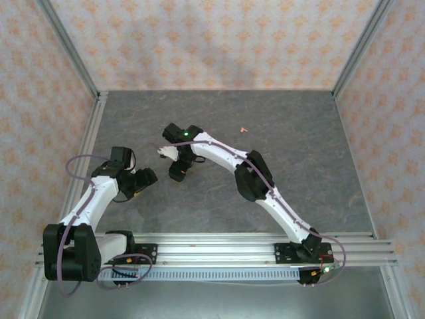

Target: Insert wireless bluetooth earbuds into charging case

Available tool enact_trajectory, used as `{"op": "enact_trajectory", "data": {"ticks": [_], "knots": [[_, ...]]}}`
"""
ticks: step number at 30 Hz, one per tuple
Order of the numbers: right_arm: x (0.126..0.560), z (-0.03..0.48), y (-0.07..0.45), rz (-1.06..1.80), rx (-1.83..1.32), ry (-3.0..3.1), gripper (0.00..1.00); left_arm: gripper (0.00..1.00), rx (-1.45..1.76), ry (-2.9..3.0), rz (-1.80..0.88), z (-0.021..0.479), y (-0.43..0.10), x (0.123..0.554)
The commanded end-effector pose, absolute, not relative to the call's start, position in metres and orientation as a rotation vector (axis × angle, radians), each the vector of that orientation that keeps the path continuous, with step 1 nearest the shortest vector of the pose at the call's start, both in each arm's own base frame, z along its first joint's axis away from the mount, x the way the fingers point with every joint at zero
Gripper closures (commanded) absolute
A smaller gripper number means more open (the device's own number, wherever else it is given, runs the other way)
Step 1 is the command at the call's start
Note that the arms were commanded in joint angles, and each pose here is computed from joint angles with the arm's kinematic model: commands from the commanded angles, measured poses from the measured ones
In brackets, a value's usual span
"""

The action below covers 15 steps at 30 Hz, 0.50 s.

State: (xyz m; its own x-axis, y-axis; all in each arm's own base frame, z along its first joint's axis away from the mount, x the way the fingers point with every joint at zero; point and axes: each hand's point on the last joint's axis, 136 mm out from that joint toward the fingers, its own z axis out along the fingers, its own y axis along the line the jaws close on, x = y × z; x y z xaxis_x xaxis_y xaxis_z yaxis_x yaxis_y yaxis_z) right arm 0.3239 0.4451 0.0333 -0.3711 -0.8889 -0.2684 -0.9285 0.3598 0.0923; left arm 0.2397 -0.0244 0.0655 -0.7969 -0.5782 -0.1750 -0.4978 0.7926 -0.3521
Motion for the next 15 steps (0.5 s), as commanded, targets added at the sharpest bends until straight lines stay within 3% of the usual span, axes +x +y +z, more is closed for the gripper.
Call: {"op": "enact_trajectory", "data": {"ticks": [1,9,15], "knots": [[0.329,0.035,0.448,0.294,-1.660,2.413,0.19,0.26,-0.807,2.709,-0.424,0.066,-0.022,0.244],[0.333,0.026,0.452,0.293,-1.642,2.413,0.21,0.26,-0.783,2.728,-0.428,0.065,-0.023,0.250],[0.327,0.022,0.446,0.296,-1.590,2.498,0.39,0.26,-0.770,2.734,-0.428,0.064,-0.023,0.253]]}}
